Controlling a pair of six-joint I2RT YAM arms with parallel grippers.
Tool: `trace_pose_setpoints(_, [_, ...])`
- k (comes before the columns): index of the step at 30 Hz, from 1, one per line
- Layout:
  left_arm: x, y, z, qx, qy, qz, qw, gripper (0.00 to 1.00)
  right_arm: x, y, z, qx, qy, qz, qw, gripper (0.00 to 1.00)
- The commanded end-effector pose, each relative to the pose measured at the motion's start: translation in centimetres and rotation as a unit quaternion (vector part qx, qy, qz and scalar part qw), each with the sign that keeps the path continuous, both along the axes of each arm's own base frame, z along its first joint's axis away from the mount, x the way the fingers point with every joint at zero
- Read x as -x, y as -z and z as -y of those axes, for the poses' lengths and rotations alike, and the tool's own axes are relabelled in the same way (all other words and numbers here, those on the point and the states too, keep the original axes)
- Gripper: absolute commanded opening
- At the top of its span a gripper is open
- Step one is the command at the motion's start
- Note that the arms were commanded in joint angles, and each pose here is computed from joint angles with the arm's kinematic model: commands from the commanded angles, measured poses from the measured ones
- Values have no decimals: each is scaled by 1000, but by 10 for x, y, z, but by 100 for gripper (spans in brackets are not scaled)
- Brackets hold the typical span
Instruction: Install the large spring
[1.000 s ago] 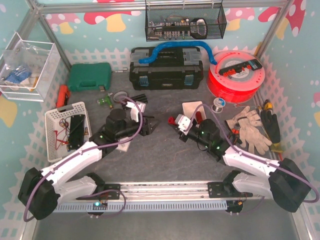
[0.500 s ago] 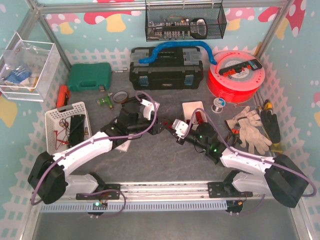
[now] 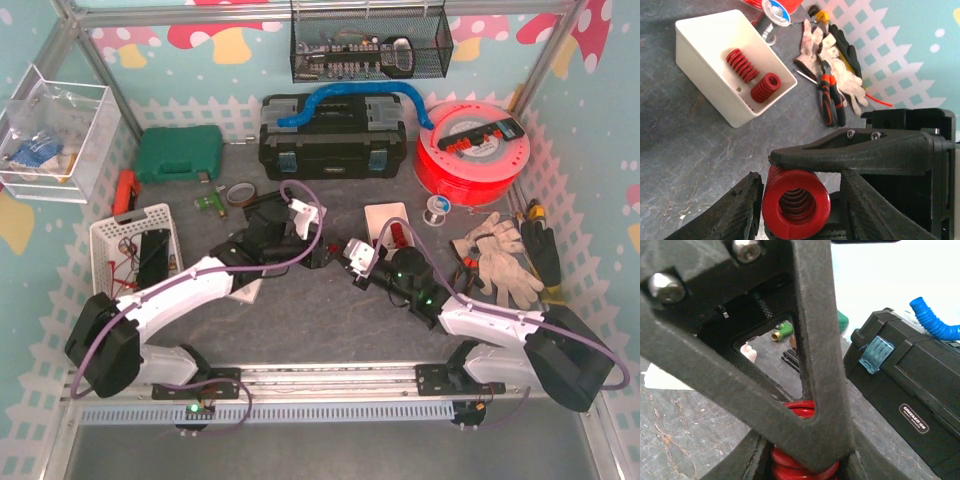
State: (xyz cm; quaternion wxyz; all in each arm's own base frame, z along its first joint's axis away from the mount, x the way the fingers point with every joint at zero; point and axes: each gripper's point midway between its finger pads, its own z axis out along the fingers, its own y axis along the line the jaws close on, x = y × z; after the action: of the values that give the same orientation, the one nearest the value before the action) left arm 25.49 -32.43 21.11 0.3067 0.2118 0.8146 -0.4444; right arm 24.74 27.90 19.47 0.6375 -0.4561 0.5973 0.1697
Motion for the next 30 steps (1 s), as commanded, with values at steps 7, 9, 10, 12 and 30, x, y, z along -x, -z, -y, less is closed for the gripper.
trace_pose_setpoints(7, [3, 11, 1, -34, 3, -13, 999, 39, -3, -25, -1, -31, 12, 37, 999, 0])
trace_pose_setpoints(9, [5, 9, 6, -28, 15, -18, 999, 36, -2, -24, -2, -30, 6, 36, 999, 0])
trace_pose_setpoints(10, [5, 8, 8, -26, 20, -19, 999, 36, 0, -23, -4, -29, 1, 35, 999, 0])
trace_pose_setpoints(12, [5, 8, 10, -24, 26, -22, 999, 35, 2, -20, -7, -27, -11, 32, 999, 0])
trace_pose_setpoints(30, [-11, -4, -29, -63, -65, 5, 996, 0, -10, -7, 7, -13, 53, -37, 998, 72])
